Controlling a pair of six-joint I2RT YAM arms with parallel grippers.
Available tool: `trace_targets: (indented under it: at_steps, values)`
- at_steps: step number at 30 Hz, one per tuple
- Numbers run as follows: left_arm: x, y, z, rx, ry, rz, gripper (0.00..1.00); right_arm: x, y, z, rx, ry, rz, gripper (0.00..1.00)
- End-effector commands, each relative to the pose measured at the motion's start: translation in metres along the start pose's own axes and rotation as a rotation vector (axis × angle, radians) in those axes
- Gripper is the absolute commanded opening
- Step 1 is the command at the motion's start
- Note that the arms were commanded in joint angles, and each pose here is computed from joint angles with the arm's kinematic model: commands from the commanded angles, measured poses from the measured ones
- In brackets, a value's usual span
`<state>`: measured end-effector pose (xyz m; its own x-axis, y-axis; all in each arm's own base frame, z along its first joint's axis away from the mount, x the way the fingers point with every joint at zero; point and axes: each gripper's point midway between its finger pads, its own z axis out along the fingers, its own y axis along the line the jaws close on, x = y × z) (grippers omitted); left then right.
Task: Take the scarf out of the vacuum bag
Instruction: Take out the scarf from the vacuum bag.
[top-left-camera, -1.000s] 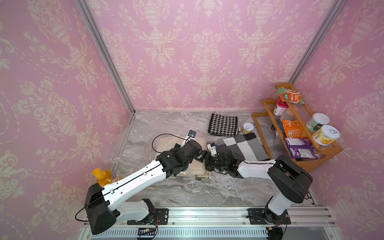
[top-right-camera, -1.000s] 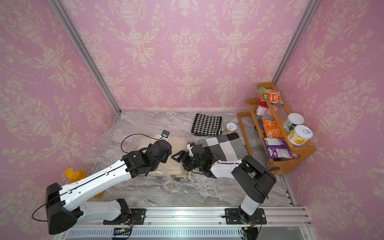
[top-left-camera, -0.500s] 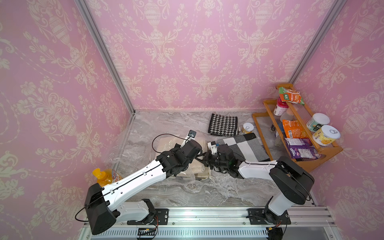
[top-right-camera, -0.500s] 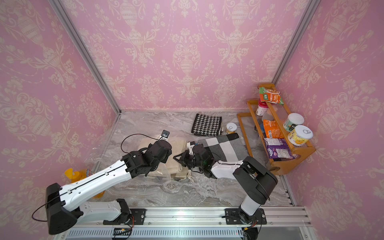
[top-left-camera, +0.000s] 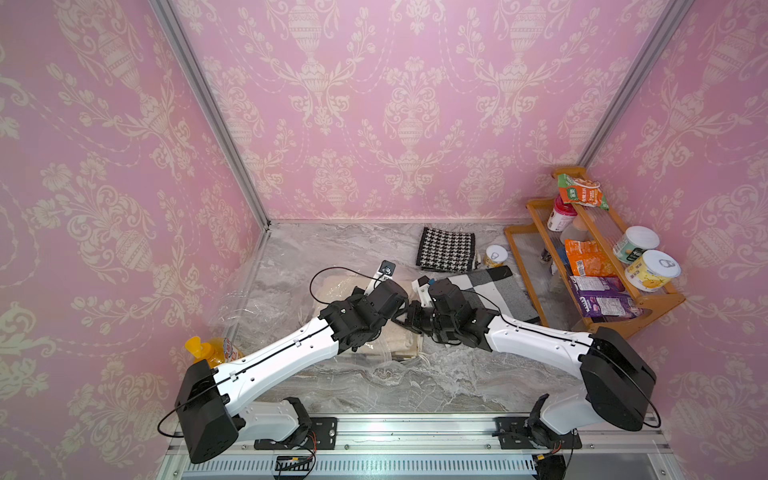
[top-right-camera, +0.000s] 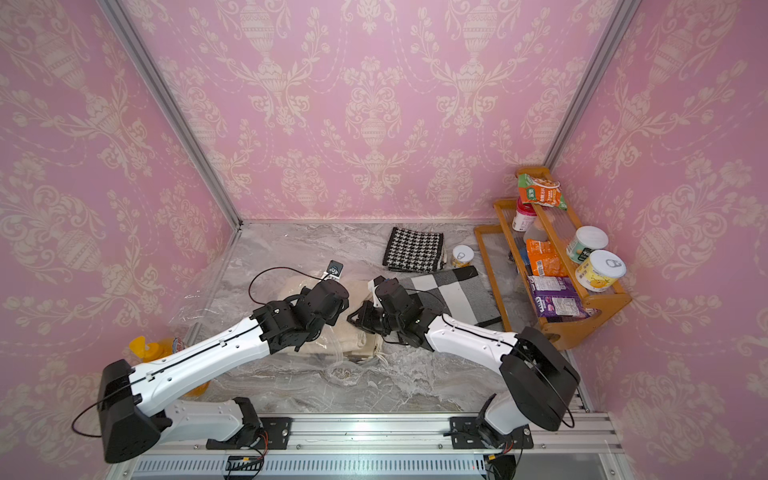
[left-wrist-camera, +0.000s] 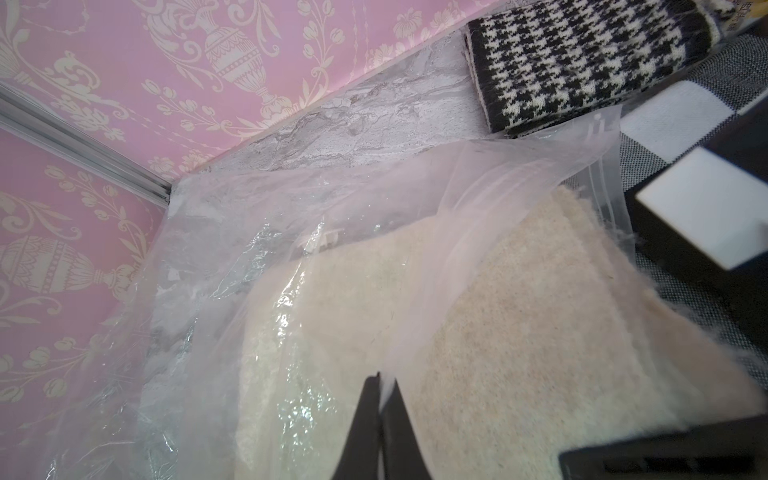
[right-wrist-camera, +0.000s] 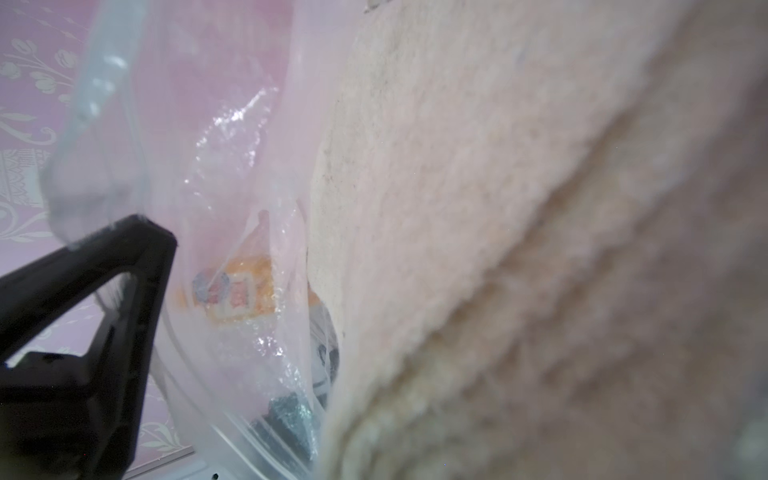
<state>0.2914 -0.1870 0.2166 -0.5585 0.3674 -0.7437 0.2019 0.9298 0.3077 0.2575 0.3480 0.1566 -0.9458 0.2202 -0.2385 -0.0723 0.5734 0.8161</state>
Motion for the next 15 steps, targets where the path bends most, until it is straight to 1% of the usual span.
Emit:
trace_targets:
  at_steps: [1, 7, 12, 15]
  values:
    - [-0.003, 0.005, 0.001, -0.044, -0.014, -0.004, 0.00, 0.007, -0.006, -0.022, 0.096, 0.035, -0.098, 0.00]
    - [-0.003, 0.003, 0.004, -0.043, -0.010, -0.003, 0.00, 0.002, -0.026, -0.041, 0.178, 0.060, -0.122, 0.00]
    - [-0.003, 0.003, 0.006, -0.046, -0.008, -0.001, 0.00, 0.001, -0.048, -0.054, 0.216, 0.144, -0.139, 0.00]
    - [-0.001, 0.005, 0.010, -0.051, 0.000, -0.011, 0.00, -0.001, -0.065, -0.063, 0.270, 0.190, -0.157, 0.00]
